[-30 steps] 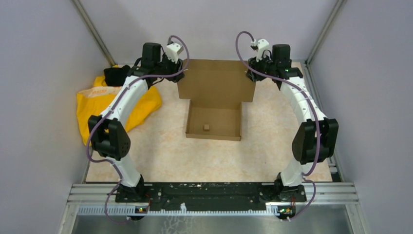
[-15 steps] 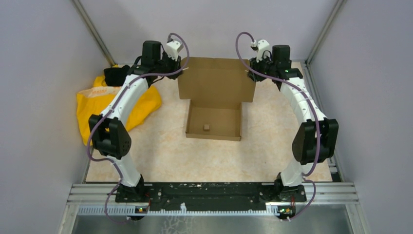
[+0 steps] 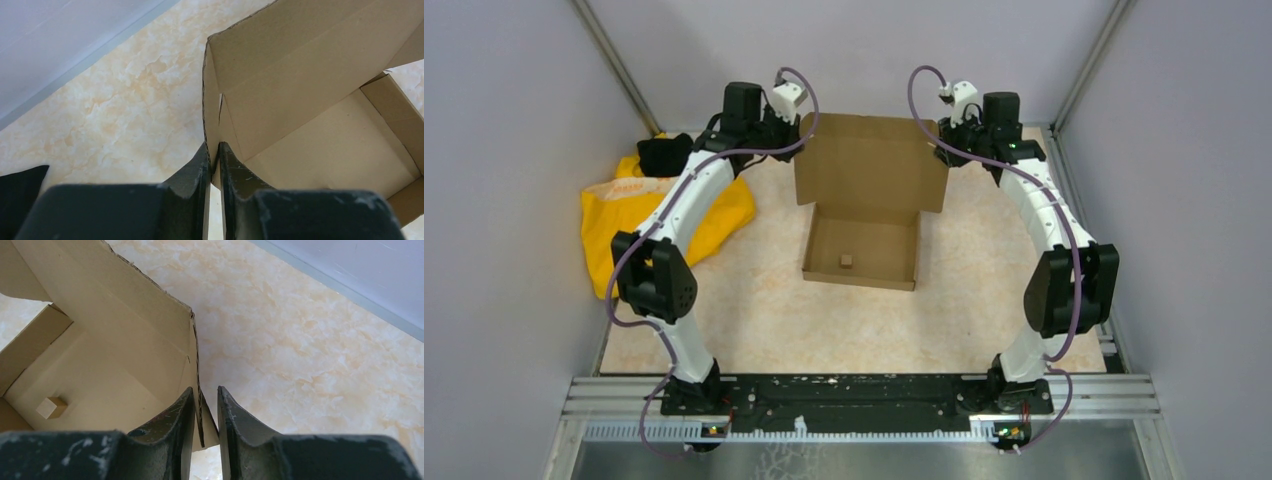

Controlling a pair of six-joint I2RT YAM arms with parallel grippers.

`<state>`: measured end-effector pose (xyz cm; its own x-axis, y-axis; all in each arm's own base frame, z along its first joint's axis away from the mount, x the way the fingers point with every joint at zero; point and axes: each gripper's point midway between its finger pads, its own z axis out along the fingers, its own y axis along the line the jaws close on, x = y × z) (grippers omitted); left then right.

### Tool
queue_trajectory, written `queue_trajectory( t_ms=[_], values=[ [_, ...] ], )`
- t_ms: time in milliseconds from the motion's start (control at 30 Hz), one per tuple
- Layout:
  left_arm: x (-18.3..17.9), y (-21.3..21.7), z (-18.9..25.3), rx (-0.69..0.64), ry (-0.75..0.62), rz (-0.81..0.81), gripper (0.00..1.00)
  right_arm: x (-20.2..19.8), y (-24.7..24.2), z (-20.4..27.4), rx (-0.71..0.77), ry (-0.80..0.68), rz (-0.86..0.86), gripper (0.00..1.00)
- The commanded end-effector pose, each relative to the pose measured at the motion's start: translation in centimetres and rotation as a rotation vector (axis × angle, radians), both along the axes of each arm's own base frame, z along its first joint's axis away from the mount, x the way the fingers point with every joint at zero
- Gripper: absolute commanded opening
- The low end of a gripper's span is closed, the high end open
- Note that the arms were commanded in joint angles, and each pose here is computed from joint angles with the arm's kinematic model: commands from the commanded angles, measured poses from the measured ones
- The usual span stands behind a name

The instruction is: Fold the paper box

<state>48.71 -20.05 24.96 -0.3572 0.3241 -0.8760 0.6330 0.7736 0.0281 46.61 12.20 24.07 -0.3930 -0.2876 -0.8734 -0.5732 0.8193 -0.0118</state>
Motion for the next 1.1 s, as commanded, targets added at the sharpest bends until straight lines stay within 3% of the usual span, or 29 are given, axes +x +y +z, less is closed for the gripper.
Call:
queue_trajectory(
  t_ms=[0,700,1067],
  values=[
    [0.0,-1.2,-0.7,0.02,0.015,-0.009,0.17,-0.2,0.7,2.9,0.007,-0.074,0.003,0.22],
    [-2.5,-2.4,-3.0,0.088,0.049,0.072,0.01,-1.5,2.4,2.3,-0.037,-0.045,-0.088,0.05],
    [-5.3,-3.2,-3.3,0.102,0.006,0.144,0.0,-3.2,3.5,2.2,-0.044,-0.05,-0.16,0.0]
  ],
)
